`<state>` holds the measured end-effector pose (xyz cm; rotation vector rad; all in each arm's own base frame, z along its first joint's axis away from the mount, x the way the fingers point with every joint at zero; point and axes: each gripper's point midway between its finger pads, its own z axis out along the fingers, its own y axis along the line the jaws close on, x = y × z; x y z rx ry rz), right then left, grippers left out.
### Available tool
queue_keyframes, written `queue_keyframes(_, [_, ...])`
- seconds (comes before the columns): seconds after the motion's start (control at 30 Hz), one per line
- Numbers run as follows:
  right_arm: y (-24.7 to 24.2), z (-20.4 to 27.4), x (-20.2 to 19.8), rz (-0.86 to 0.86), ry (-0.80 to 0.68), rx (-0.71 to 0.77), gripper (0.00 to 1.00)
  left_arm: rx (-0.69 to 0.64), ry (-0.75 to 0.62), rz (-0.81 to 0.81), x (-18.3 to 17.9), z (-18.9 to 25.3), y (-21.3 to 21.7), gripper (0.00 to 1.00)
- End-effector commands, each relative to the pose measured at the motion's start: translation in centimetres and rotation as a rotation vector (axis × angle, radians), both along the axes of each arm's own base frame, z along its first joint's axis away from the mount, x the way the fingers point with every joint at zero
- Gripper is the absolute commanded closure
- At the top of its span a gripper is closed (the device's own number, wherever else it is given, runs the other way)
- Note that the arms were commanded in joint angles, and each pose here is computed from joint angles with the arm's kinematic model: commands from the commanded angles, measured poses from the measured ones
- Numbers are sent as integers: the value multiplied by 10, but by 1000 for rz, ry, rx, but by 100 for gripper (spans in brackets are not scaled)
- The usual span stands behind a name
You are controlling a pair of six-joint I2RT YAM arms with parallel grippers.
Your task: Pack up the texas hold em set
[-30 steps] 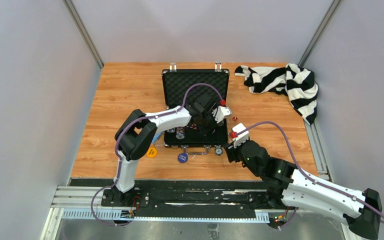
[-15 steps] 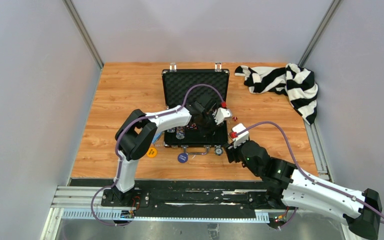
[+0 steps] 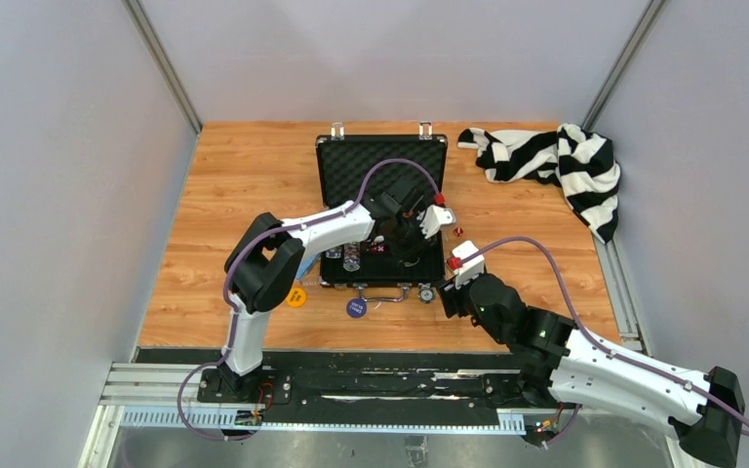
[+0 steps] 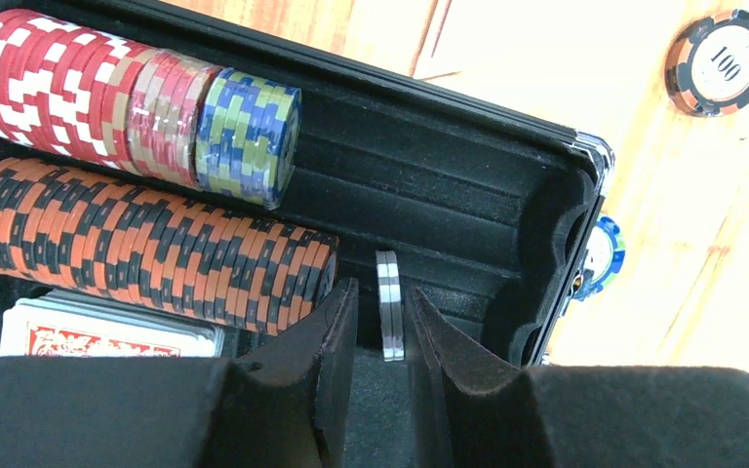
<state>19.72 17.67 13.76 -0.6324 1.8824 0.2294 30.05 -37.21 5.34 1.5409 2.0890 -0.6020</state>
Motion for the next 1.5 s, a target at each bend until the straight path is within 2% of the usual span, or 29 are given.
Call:
queue_keyframes(0.0, [-3,-3,3,-18,1,1,41,6,-22,8,10,7,0,71])
queue_keyframes(0.53, [4,-9,2,13,19,5,41,12,-95,29,22,37,7,71])
queue_keyframes(0.93, [7,-26,5,6,51,11,41,-24,-171,47,31,78,7,71])
queue_keyframes(0.97, [8,-28,6,4,57,13,42,-39,-184,60,33,86,7,71])
queue_keyframes(1.07, [15,-26,15,-1,59,44,56,-87,-235,174,47,109,14,71])
queue_keyframes(1.2, [29,-17,40,-15,76,115,80,-155,-340,467,76,142,51,71])
queue_keyframes(1.27, [37,-19,52,-18,95,105,89,-185,-378,575,76,149,70,65])
queue_keyframes(1.33, [48,-21,59,3,104,91,95,-188,-382,669,71,144,89,46])
queue_keyframes(1.37, [54,-25,61,17,115,86,96,-178,-371,730,68,141,101,42])
queue_keyframes(1.47, [69,-38,62,56,176,74,99,-205,-329,906,62,134,132,39])
